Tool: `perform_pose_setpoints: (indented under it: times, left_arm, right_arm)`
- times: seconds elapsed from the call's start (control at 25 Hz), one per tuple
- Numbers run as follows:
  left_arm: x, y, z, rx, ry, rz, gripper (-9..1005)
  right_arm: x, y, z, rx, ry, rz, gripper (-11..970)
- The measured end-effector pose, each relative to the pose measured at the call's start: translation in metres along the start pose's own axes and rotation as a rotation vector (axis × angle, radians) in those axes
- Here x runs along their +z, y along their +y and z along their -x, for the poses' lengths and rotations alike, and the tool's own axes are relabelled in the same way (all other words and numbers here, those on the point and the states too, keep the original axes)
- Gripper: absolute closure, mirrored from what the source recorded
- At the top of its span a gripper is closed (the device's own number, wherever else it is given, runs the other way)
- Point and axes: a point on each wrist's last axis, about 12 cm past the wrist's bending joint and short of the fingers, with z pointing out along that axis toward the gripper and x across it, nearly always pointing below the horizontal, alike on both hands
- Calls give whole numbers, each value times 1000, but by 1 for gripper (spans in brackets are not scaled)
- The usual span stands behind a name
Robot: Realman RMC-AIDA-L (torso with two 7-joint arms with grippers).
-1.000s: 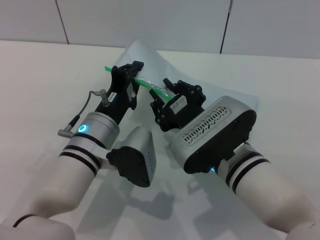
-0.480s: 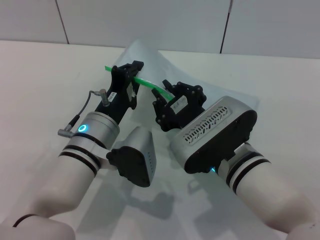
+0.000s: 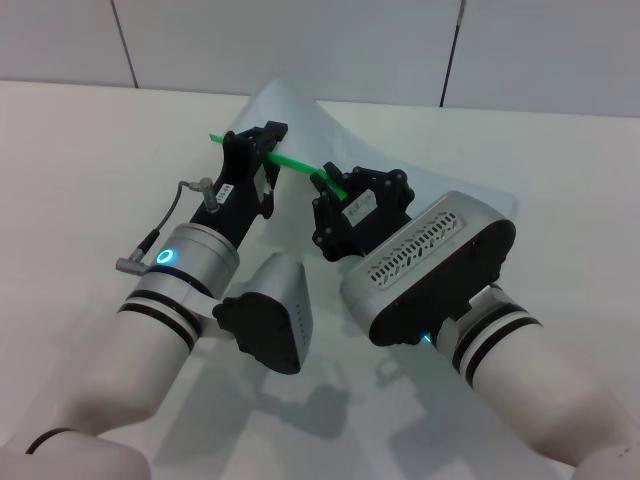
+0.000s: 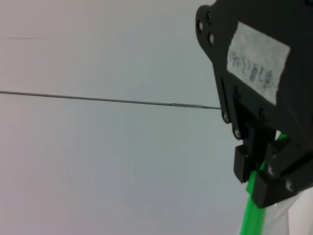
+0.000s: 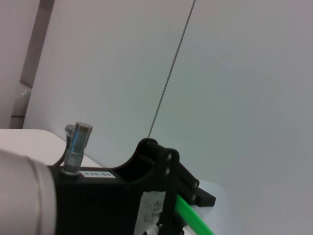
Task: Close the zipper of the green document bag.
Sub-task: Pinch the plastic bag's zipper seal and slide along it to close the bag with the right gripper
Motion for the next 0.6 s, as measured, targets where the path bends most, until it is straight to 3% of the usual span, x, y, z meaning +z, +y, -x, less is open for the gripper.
perform_pose_setpoints:
  times: [0.6]
  left_arm:
    - [0,-1,1,6,-13,-7,941]
  right_arm:
    - [0,0,-2,-20,0,3,853]
